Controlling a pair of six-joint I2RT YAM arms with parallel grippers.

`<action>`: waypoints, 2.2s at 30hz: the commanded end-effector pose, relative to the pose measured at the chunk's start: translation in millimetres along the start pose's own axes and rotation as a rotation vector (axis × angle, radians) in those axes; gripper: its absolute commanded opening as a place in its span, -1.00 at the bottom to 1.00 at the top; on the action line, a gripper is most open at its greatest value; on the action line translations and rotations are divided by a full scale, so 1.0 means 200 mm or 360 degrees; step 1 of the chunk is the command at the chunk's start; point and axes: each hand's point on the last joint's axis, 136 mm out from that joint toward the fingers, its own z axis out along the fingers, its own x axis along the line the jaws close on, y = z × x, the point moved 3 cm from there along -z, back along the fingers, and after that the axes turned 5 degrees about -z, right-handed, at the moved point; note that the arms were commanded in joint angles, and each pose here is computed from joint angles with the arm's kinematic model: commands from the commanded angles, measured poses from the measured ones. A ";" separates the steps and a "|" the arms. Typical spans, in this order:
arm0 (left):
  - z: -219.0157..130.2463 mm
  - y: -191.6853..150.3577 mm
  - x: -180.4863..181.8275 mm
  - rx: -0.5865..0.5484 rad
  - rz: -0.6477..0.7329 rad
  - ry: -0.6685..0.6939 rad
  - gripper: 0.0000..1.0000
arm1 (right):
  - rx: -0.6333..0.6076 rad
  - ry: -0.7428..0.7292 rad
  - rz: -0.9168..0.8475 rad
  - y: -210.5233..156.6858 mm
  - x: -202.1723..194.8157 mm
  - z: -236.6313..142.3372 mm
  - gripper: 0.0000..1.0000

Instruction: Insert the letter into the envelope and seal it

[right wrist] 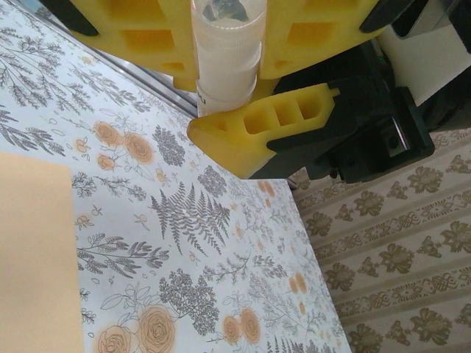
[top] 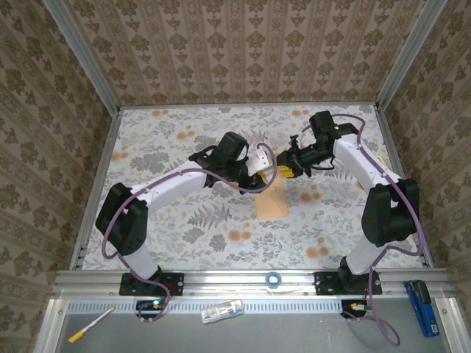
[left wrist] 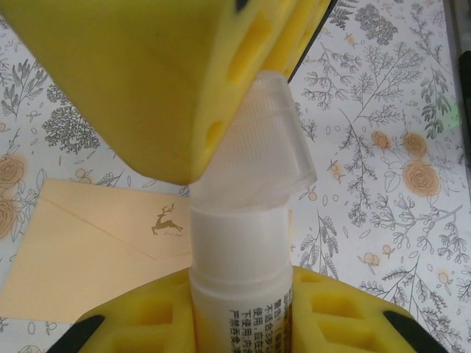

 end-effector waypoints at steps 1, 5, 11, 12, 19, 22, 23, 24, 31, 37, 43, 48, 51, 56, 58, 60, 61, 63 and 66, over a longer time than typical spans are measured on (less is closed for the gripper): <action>-0.12 0.17 -0.02 -0.0228 0.0074 -0.0001 -1.00 | -0.0055 -0.0132 0.0023 0.00 -0.05 -0.05 -0.54; -0.11 0.16 -0.01 -0.0212 0.0057 -0.0010 -1.00 | -0.0073 -0.0096 0.0031 0.00 -0.04 -0.08 -0.55; -0.10 0.15 -0.01 -0.0207 0.0050 -0.0012 -1.00 | -0.0118 -0.0144 0.0032 0.01 -0.06 -0.12 -0.55; -0.10 0.15 0.00 -0.0206 0.0046 -0.0009 -1.00 | -0.0124 -0.0164 0.0032 0.01 -0.07 -0.12 -0.55; -0.11 0.13 0.01 -0.0205 0.0035 0.0011 -1.00 | -0.0270 -0.0566 0.0030 0.04 -0.22 -0.18 -0.55; -0.12 0.13 0.02 -0.0213 0.0024 0.0024 -1.00 | -0.0404 -0.0786 0.0037 0.06 -0.32 -0.20 -0.55; -0.12 0.13 0.03 -0.0214 0.0019 0.0023 -1.00 | -0.0451 -0.0861 0.0050 0.07 -0.36 -0.21 -0.55; -0.12 0.12 0.03 -0.0217 0.0014 0.0024 -1.00 | -0.0487 -0.0923 0.0062 0.08 -0.40 -0.21 -0.54; -0.13 0.11 0.03 -0.0221 0.0000 0.0028 -1.00 | -0.0689 -0.1263 0.0119 0.08 -0.67 -0.16 -0.56; -0.14 0.09 0.03 -0.0226 -0.0010 0.0038 -1.00 | -0.0777 -0.1412 0.0123 0.05 -0.80 -0.09 -0.57; -0.13 0.07 0.03 -0.0229 -0.0025 0.0034 -1.00 | -0.0866 -0.1468 0.0106 0.04 -0.83 -0.03 -0.54; -0.14 0.06 0.04 -0.0232 -0.0032 0.0036 -1.00 | -0.0912 -0.1489 0.0105 0.03 -0.85 0.01 -0.50; -0.15 0.05 0.04 -0.0238 -0.0038 0.0040 -1.00 | -0.0895 -0.1508 0.0114 0.02 -0.87 0.03 -0.48; -0.15 0.03 0.04 -0.0239 -0.0051 0.0038 -1.00 | -0.0847 -0.1528 0.0130 0.00 -0.90 0.07 -0.39; -0.16 0.03 0.04 -0.0241 -0.0054 0.0041 -1.00 | -0.0845 -0.1529 0.0131 0.00 -0.90 0.08 -0.38; -0.16 0.03 0.04 -0.0242 -0.0055 0.0041 -1.00 | -0.0838 -0.1529 0.0133 0.00 -0.90 0.08 -0.37; -0.16 0.03 0.04 -0.0245 -0.0057 0.0041 -1.00 | -0.0835 -0.1528 0.0131 0.00 -0.90 0.08 -0.36; -0.16 0.02 0.04 -0.0243 -0.0060 0.0038 -1.00 | -0.0827 -0.1519 0.0127 0.01 -0.90 0.09 -0.33; -0.16 0.02 0.04 -0.0246 -0.0067 0.0039 -1.00 | -0.0819 -0.1515 0.0120 0.01 -0.89 0.10 -0.27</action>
